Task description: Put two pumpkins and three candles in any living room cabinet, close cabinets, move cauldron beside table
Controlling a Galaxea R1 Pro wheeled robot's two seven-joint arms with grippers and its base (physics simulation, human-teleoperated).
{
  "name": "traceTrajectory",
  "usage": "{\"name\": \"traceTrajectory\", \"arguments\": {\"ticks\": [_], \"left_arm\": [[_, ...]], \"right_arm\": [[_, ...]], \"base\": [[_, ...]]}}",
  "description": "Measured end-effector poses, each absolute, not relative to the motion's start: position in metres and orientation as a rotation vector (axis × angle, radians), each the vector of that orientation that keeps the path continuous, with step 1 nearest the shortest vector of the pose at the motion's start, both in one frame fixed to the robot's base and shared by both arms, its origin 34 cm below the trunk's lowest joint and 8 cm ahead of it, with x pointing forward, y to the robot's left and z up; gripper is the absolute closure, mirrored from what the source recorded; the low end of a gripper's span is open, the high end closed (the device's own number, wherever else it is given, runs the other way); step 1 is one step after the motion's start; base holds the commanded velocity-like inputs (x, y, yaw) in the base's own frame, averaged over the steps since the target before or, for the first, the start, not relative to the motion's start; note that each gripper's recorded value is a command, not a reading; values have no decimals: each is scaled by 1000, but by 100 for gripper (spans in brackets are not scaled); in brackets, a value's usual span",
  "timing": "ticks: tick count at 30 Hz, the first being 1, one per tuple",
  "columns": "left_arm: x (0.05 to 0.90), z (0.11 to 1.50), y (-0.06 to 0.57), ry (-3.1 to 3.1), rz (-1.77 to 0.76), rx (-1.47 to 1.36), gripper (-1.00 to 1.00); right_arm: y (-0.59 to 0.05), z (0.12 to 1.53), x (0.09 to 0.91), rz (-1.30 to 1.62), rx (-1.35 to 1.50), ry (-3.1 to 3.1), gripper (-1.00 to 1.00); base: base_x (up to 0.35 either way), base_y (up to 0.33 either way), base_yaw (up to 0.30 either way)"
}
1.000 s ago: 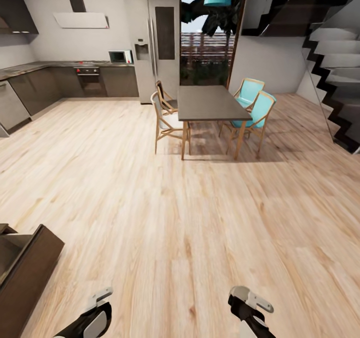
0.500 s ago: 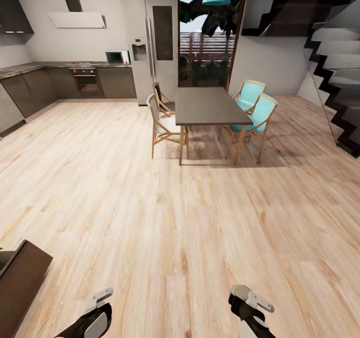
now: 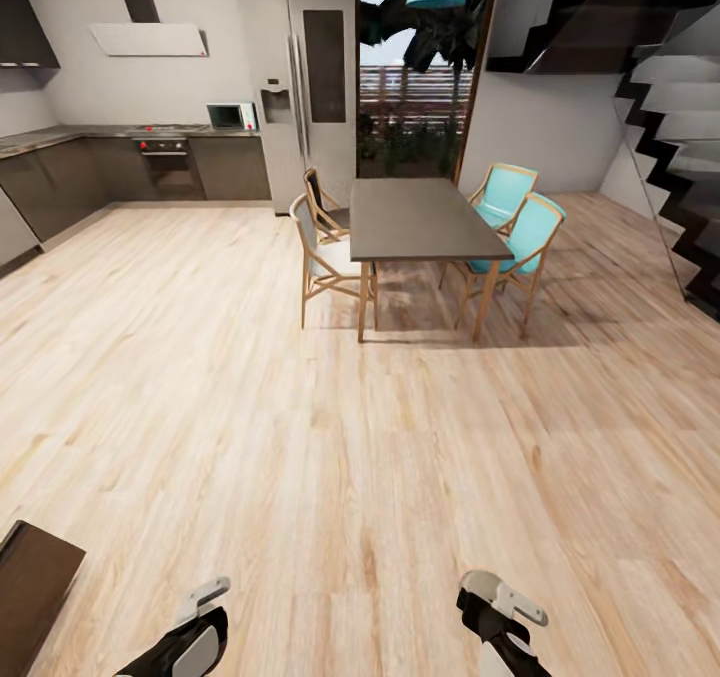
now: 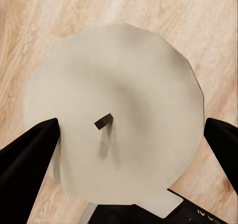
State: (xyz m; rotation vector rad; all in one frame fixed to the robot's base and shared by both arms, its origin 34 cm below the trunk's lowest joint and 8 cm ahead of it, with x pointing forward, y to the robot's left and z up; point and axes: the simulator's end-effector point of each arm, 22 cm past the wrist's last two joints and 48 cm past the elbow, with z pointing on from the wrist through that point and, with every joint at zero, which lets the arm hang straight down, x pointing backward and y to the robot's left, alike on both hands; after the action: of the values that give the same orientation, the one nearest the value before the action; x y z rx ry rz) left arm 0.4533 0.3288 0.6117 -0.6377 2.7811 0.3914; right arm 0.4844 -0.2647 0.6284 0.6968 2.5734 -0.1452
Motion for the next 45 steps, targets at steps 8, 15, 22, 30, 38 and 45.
{"name": "traceTrajectory", "arguments": {"ticks": [8, 15, 22, 30, 38, 45], "left_arm": [[444, 609, 331, 2800, 412, -624, 100], [444, 608, 324, 2803, 400, -622, 100], [446, 609, 320, 2793, 394, -622, 100], [446, 609, 320, 2793, 395, -623, 100], [447, 609, 320, 2791, 396, -619, 100], [448, 609, 317, 2782, 391, -622, 100]], "right_arm": [[-265, 628, 485, -145, 696, 2573, 100], [-266, 630, 487, -147, 694, 2558, 100], [-265, 630, 488, -147, 689, 2556, 100], [-265, 630, 487, -147, 691, 2557, 100], [-265, 630, 488, -146, 684, 2558, 100], [-264, 630, 488, -146, 683, 2557, 100]], "base": [[332, 0, 0], [332, 0, 0], [332, 0, 0], [311, 0, 0], [140, 0, 0], [5, 0, 0]]}}
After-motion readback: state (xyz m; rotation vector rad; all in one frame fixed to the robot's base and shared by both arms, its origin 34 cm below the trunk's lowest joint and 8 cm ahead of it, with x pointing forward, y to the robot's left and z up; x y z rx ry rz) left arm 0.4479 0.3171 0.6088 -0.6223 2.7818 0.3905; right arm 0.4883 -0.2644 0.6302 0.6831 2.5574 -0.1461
